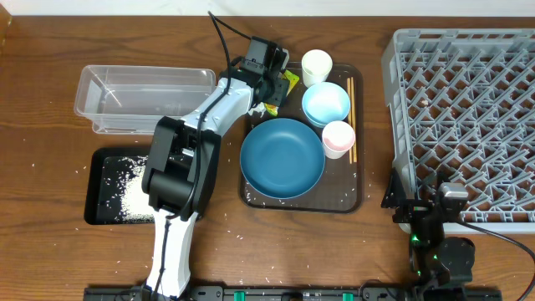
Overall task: Sort waste into correct bins and load items into the dishwasher rack
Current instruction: 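Grasp the yellow snack wrapper with the left gripper and lift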
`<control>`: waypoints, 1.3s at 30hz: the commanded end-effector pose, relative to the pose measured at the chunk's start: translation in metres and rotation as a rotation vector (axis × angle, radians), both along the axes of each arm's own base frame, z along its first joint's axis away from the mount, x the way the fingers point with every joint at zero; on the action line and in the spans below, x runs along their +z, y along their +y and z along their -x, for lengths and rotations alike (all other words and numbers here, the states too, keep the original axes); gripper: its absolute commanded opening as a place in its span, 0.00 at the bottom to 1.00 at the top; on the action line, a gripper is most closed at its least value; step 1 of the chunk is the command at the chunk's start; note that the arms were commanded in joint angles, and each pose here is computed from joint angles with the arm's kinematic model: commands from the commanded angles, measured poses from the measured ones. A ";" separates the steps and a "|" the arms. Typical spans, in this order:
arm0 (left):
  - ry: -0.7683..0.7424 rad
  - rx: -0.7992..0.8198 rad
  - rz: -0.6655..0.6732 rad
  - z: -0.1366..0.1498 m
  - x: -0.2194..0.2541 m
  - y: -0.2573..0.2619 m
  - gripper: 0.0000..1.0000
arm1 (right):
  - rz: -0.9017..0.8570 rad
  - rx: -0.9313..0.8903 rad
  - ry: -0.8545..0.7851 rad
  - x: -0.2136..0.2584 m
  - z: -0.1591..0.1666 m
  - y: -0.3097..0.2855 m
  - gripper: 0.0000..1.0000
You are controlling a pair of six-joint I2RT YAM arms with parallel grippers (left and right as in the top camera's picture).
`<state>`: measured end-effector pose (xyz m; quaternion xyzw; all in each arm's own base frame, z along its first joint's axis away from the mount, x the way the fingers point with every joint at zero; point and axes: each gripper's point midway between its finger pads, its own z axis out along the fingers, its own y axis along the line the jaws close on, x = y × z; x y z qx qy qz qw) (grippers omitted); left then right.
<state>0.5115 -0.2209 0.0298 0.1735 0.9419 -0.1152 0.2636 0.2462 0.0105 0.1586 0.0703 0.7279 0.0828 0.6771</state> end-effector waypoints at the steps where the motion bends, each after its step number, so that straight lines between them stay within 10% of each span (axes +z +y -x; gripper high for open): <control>1: 0.018 -0.009 -0.003 0.003 -0.011 -0.002 0.54 | 0.014 -0.013 -0.002 0.000 0.000 -0.003 0.99; 21: -0.035 -0.009 0.018 0.000 0.022 -0.003 0.07 | 0.014 -0.013 -0.002 0.000 0.000 -0.003 0.99; 39: -0.120 -0.012 0.068 0.001 0.084 -0.004 0.06 | 0.014 -0.012 -0.002 0.000 0.000 -0.003 0.99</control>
